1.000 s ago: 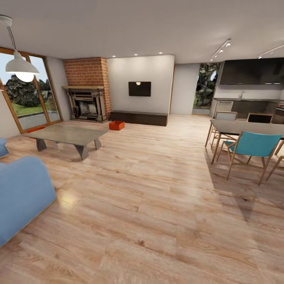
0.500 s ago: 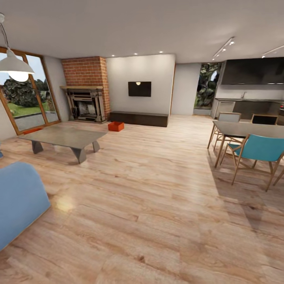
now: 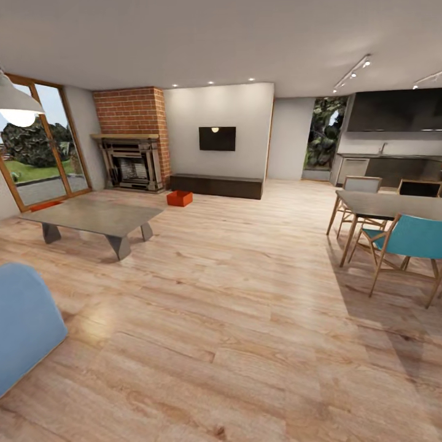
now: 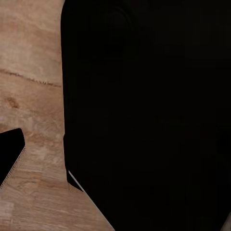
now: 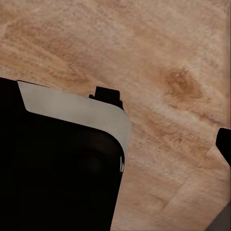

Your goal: Move the two storage containers from the living room to the garage. In the garage, place one container on the floor and stack the other container on top of it (either order is fine).

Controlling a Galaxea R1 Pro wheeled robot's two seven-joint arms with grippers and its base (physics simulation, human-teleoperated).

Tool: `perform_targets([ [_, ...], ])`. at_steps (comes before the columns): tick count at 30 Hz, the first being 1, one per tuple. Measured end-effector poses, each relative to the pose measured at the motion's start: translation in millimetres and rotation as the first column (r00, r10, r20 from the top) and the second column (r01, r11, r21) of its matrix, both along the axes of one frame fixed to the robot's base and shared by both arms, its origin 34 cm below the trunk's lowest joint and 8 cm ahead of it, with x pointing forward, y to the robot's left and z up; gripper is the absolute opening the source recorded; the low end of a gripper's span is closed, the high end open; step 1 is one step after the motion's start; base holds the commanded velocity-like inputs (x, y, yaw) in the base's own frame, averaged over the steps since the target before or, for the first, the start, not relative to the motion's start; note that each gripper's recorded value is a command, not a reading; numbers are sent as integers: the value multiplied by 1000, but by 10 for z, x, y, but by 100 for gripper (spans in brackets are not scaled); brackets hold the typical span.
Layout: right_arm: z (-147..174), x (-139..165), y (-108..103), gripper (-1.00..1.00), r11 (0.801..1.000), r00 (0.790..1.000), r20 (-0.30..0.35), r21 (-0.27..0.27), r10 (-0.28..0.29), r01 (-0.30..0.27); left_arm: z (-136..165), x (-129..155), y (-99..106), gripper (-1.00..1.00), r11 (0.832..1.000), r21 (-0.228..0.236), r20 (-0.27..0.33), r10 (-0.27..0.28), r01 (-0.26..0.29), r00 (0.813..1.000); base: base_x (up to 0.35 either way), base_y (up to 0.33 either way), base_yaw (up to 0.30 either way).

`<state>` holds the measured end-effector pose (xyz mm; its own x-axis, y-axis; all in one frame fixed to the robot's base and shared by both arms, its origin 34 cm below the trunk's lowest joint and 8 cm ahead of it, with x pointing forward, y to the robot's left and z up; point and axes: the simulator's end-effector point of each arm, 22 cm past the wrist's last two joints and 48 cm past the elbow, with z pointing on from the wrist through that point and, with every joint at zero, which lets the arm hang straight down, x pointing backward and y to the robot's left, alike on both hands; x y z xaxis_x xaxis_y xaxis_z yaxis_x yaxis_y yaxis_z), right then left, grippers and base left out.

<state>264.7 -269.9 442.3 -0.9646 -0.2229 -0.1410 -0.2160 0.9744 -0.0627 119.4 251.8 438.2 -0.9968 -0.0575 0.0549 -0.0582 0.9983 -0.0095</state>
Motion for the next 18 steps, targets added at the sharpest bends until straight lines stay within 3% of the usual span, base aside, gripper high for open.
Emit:
perform_targets([
  [18,0,1,-2,100,1000,1000,0,0,-2,2,0,0,1,100,1000,0,0,0,0,1000,322,0,0],
])
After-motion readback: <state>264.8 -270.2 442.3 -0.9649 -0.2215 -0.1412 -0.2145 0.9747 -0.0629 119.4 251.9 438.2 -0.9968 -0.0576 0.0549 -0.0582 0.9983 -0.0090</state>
